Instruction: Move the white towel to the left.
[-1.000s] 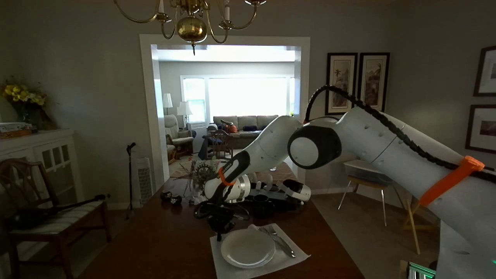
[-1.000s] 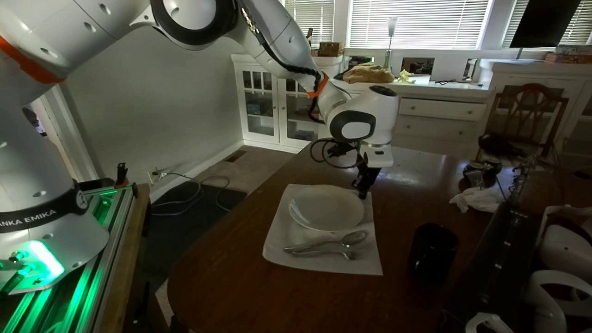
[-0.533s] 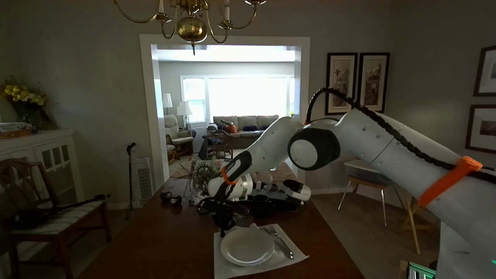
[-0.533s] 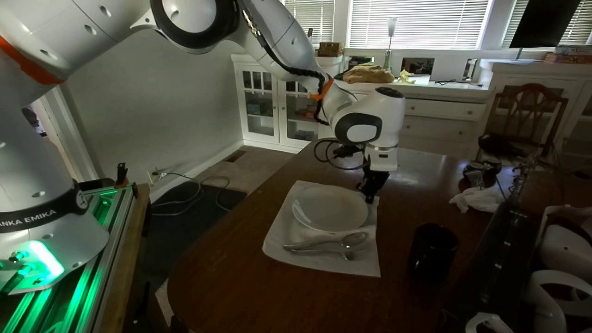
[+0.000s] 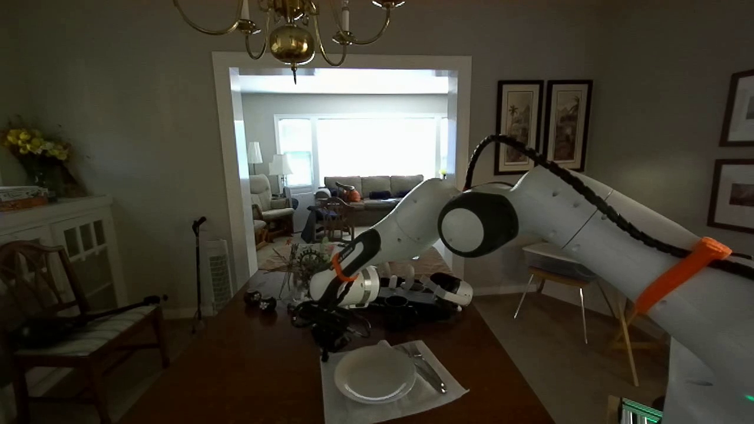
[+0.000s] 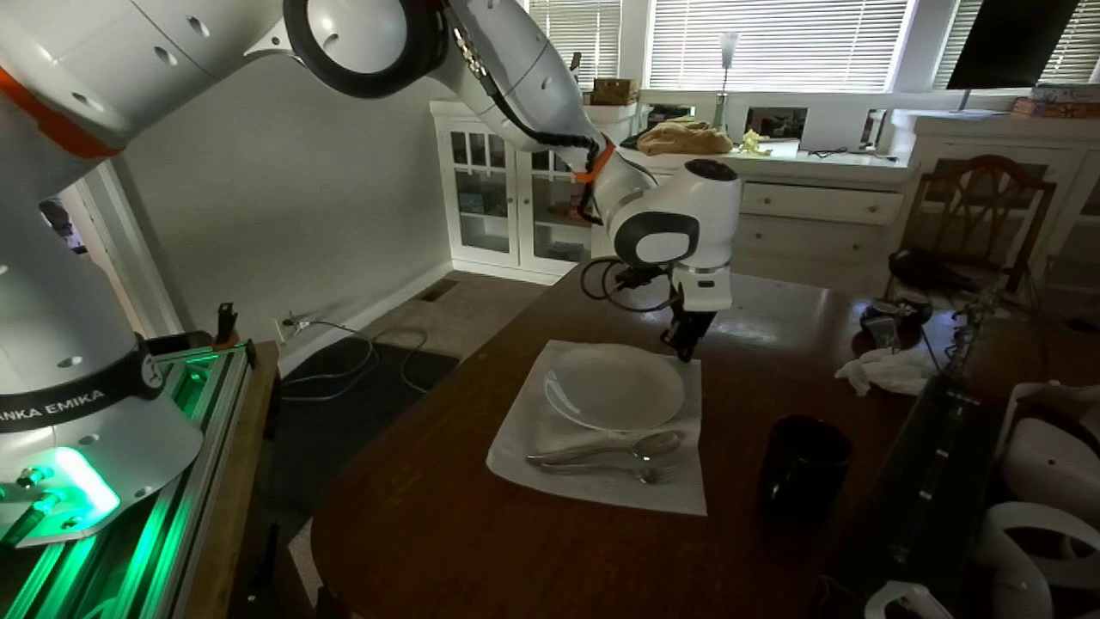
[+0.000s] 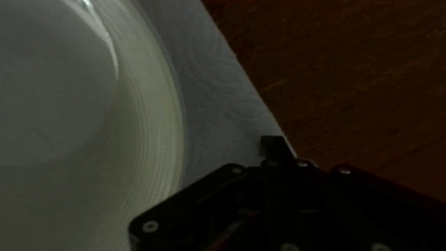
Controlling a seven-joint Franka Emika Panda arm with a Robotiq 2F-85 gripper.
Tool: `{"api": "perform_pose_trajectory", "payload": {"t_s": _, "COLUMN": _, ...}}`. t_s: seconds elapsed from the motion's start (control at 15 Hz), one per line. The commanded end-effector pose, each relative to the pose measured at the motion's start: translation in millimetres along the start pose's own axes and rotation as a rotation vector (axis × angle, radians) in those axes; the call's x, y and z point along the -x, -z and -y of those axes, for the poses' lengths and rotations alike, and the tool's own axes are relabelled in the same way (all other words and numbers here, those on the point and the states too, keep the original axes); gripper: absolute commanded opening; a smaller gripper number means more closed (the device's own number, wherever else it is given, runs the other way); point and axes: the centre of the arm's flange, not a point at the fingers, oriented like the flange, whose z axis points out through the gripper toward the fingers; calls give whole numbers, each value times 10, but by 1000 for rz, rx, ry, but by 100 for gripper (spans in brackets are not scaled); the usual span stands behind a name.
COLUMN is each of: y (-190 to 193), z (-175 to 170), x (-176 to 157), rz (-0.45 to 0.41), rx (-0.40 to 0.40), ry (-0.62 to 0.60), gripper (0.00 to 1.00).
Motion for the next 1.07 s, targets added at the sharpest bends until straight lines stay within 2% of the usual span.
{"api": "perform_pose_trajectory", "payload": {"t_s": 0.0, "y": 181, "z": -6, "x": 156, "rz": -9, "rx": -88, "ry": 60, "gripper": 0}}
{"api": "perform_pose_trajectory", "payload": {"t_s": 0.27, "y": 575, "z": -111, "x": 216, "rz": -72, "rx": -174, "ry": 97, "gripper": 0}}
{"api": "perform_pose_trajectory", "payload": {"t_s": 0.53, "y": 1022, "z": -510, "x": 242, "rz": -89, "rx": -227, "ry": 92, "gripper": 0}}
{"api": "perform_pose_trajectory", "payload": {"t_s": 0.8, "y": 1228, "z": -934, "x": 259, "rz": -7, "rx": -219, "ry": 78, "gripper": 0}}
{"api": "perform_pose_trajectory", "payload": {"t_s": 1.0, "y": 1240, "z": -1362, "x": 304, "rz": 65, "rx": -219, "ry": 42, "gripper": 0}}
